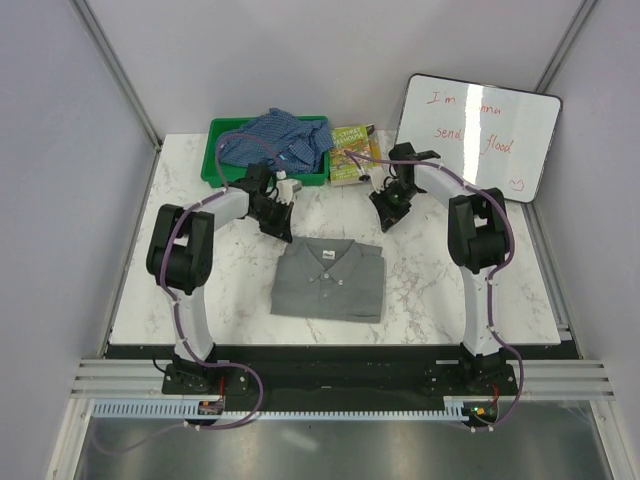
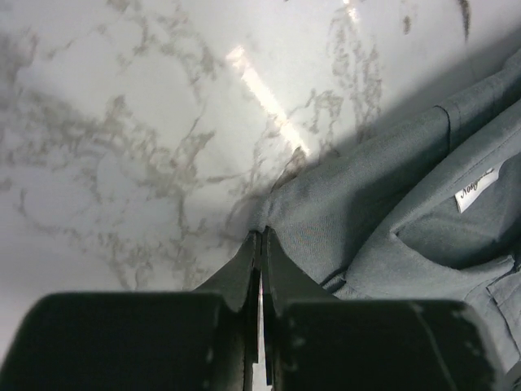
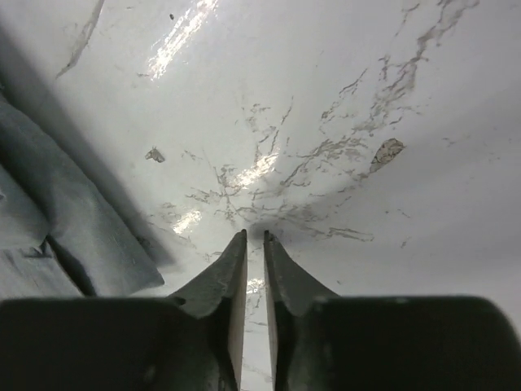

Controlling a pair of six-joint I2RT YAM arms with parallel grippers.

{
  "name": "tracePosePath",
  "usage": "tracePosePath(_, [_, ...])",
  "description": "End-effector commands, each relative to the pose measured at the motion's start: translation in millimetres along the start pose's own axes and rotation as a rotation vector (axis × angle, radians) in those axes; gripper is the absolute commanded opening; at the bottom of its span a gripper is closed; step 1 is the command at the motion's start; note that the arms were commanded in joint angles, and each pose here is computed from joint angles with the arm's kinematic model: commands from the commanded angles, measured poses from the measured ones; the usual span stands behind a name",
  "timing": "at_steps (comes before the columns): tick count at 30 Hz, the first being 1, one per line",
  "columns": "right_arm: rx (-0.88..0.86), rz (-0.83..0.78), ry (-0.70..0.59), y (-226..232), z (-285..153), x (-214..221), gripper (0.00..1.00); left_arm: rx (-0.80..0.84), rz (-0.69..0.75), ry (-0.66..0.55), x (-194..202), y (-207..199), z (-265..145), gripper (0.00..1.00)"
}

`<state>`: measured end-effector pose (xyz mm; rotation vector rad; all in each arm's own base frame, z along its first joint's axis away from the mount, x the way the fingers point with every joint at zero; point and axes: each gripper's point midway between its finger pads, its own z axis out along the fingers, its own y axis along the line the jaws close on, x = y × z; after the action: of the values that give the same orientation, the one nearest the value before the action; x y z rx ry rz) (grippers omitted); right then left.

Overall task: Fold and stack the long sleeve shirts
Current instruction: Fold the shirt

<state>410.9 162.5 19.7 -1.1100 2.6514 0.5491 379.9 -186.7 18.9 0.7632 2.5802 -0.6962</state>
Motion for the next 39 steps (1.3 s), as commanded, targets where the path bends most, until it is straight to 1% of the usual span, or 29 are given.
tracePosePath(1, [0.028, -0.010, -0.089, 6.6, -44.9, -20.4, 0.26, -0.110, -0.157, 0.013, 17.1, 11.0, -27.1, 0.02])
tracePosePath(3, [-0.009, -0.011, -0.097, 16.7, -53.2, -17.0, 0.31, -0.123, -0.192, 0.006, 23.7, 5.7, -34.7, 0.02])
tracePosePath(4, [-0.037, -0.012, -0.094, 26.9, -60.0, -11.3, 0.34, -0.110, -0.190, -0.004, 23.3, 2.1, -37.3, 0.07])
tracePosePath(5, [-0.066, -0.025, -0.111, 33.6, -62.9, -12.3, 0.37, -0.105, -0.180, -0.016, 22.0, -0.2, -42.3, 0.14])
tracePosePath(6, [-0.078, -0.028, -0.116, 38.0, -65.7, -11.3, 0.37, -0.102, -0.136, -0.028, 19.6, -0.4, -47.0, 0.26])
tracePosePath(8, [-0.134, -0.042, -0.137, 52.9, -73.6, -11.7, 0.38, -0.044, -0.081, -0.063, 13.4, -7.1, -57.2, 0.35])
tracePosePath(9, [-0.152, -0.048, -0.152, 57.9, -77.6, -14.1, 0.38, -0.029, -0.021, -0.093, 7.5, -12.2, -68.0, 0.41])
tracePosePath(11, [-0.210, -0.055, -0.166, 70.8, -80.0, -16.1, 0.40, -0.002, 0.052, -0.107, 6.7, -20.3, -76.2, 0.45])
tracePosePath(12, [-0.220, -0.060, -0.168, 72.8, -80.2, -16.9, 0.40, 0.034, 0.125, -0.089, 13.2, -28.2, -81.2, 0.49])
tracePosePath(13, [-0.236, -0.065, -0.161, 77.0, -78.7, -16.2, 0.40, 0.099, 0.159, -0.094, 14.1, -40.6, -83.7, 0.50])
tracePosePath(14, [-0.247, -0.074, -0.156, 81.4, -76.3, -16.9, 0.40, 0.128, 0.181, -0.084, 17.3, -45.2, -84.6, 0.50])
tracePosePath(15, [-0.251, -0.081, -0.154, 83.9, -74.1, -18.0, 0.40, 0.150, 0.213, -0.070, 21.6, -48.0, -84.3, 0.50])
tracePosePath(16, [-0.263, -0.083, -0.143, 86.4, -69.2, -16.9, 0.41, 0.172, 0.201, -0.034, 31.0, -49.0, -81.6, 0.51])
tracePosePath(18, [-0.278, -0.097, -0.121, 93.5, -60.1, -15.4, 0.41, 0.195, 0.234, -0.007, 38.3, -49.3, -78.2, 0.51])
tracePosePath(23, [-0.304, -0.121, -0.081, 102.7, -41.3, -9.4, 0.42, 0.211, 0.277, 0.052, 52.9, -43.4, -65.8, 0.51])
tracePosePath(30, [-0.323, -0.106, -0.012, 101.5, -7.4, 10.5, 0.48, 0.219, 0.352, 0.105, 58.5, -32.7, -49.0, 0.51])
tracePosePath(35, [-0.314, -0.105, 0.005, 101.6, 4.4, 12.7, 0.49, 0.223, 0.395, 0.117, 55.8, -30.9, -42.2, 0.52])
tracePosePath(39, [-0.316, -0.110, 0.009, 103.9, 5.8, 13.6, 0.49, 0.230, 0.407, 0.133, 58.2, -32.1, -37.2, 0.51])
